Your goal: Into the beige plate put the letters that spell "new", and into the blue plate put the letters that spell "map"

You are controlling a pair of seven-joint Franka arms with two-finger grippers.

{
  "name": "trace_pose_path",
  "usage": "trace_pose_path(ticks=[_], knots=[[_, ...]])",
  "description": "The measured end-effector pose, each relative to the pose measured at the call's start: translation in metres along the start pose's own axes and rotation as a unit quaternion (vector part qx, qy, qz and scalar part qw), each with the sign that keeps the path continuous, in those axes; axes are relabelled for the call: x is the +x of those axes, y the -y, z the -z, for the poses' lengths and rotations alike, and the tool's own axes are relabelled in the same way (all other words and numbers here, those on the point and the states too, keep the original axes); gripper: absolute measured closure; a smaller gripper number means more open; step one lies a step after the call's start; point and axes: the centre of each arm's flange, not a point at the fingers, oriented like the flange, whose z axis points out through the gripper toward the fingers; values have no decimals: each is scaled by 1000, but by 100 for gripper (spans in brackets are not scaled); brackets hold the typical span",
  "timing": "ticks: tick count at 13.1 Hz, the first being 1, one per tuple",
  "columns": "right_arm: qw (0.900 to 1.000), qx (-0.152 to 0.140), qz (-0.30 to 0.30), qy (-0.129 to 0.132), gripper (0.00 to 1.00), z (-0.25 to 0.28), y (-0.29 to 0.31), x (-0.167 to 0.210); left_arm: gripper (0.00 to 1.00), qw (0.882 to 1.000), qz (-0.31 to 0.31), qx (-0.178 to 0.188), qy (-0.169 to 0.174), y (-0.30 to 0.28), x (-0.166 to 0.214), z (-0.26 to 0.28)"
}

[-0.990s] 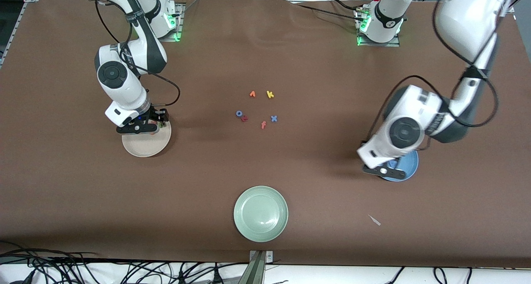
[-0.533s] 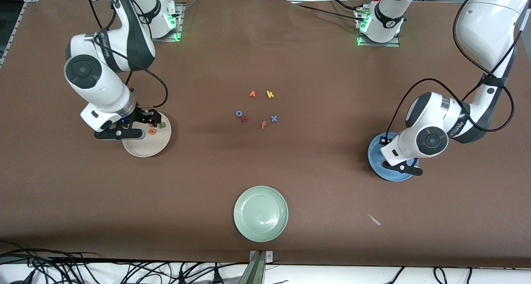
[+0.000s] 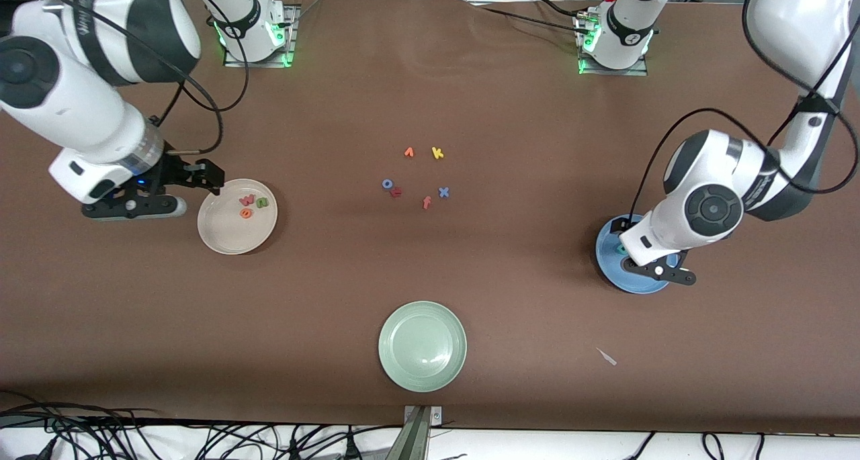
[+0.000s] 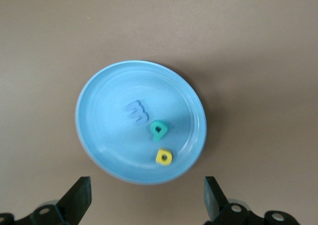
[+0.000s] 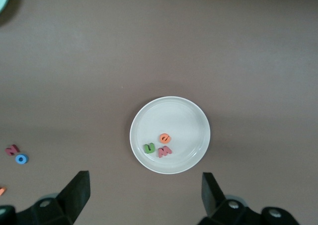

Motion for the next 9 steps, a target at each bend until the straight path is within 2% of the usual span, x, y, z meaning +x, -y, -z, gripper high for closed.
trace_pose_path(ticks=[3, 7, 9], knots=[[1000, 20, 5, 7, 0, 19, -42, -10, 0, 1000, 8, 7, -12, -2, -13, 90], [999, 33, 0, 12, 0, 61, -62, -41, 0, 997, 50, -37, -52, 27, -36, 178], [999, 35, -1, 21, 0, 73, -65, -54, 0, 995, 69, -33, -70, 39, -59, 213]])
